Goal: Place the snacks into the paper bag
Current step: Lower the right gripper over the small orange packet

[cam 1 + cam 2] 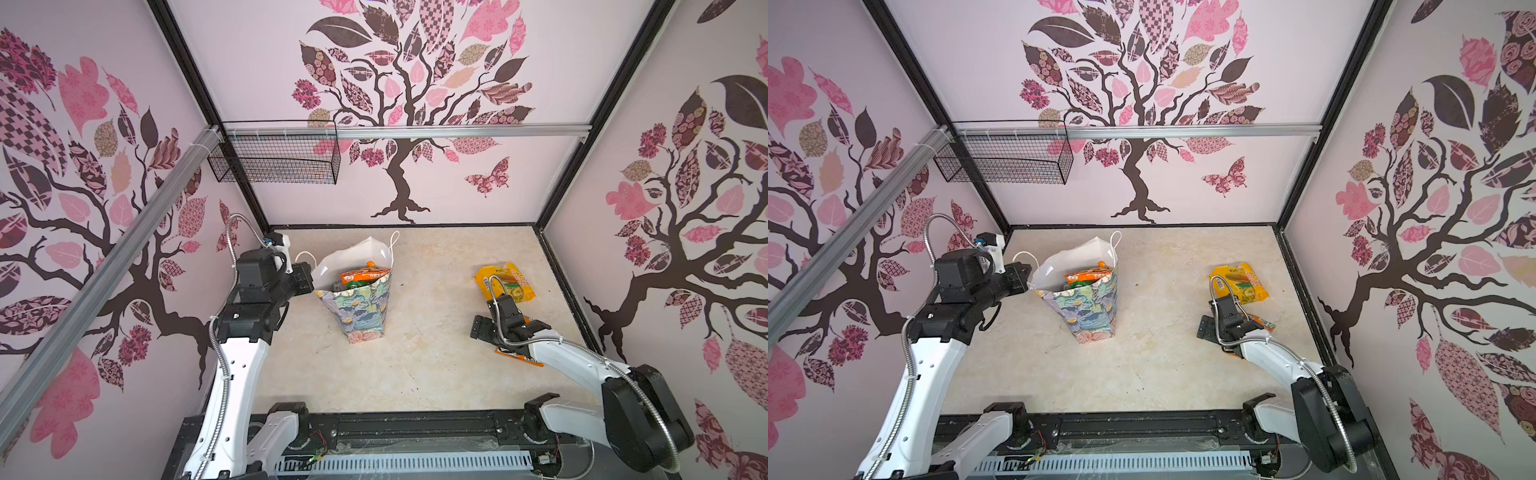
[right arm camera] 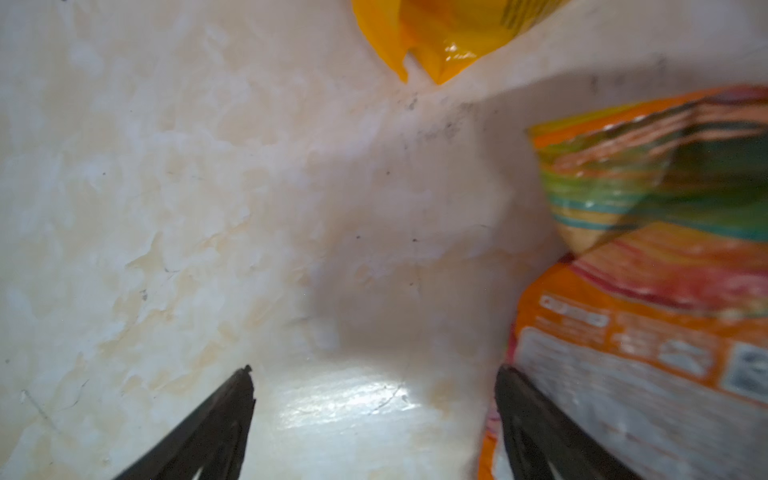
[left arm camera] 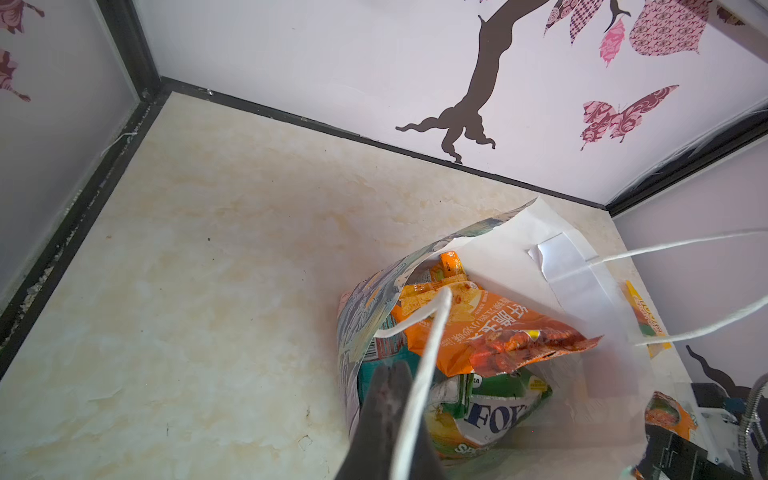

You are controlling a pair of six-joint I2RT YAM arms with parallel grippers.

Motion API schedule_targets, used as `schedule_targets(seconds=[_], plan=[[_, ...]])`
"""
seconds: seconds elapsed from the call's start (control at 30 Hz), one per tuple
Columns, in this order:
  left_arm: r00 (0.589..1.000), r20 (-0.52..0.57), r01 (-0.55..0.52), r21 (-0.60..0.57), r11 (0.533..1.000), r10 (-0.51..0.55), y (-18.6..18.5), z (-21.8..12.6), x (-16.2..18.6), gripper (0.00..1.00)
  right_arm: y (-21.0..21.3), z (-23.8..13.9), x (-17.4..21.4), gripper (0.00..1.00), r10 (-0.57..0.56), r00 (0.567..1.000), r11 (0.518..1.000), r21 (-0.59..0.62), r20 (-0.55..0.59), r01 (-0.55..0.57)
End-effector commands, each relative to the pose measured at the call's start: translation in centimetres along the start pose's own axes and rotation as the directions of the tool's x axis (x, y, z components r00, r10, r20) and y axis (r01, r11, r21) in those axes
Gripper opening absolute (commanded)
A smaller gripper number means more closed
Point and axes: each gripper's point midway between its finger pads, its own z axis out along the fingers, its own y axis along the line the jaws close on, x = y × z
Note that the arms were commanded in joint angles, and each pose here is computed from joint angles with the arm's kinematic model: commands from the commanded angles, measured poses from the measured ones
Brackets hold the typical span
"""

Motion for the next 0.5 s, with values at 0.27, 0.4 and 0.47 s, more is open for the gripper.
schedule_targets(seconds=[0.27, 0.4, 0.47], plan=[[1.000, 0.006, 0.003, 0.009, 1.000, -0.003, 0.1, 0.3, 0.3, 0.04, -0.2, -2.3, -2.0, 0.89, 0.025, 0.995, 0.998, 0.055, 0.093, -0.030], [1.000, 0.002, 0.005, 0.014, 1.000, -0.005, 0.1, 0.5, 0.2, 0.04, -4.2, -4.6, -4.7, 0.94, 0.062, 0.957, 0.974, 0.193, 0.284, -0.120], [1.000, -0.004, 0.006, 0.011, 1.000, -0.006, 0.2, 0.6, 0.3, 0.04, -5.7, -5.0, -5.2, 0.95, 0.091, 0.949, 0.961, 0.225, 0.301, -0.163]])
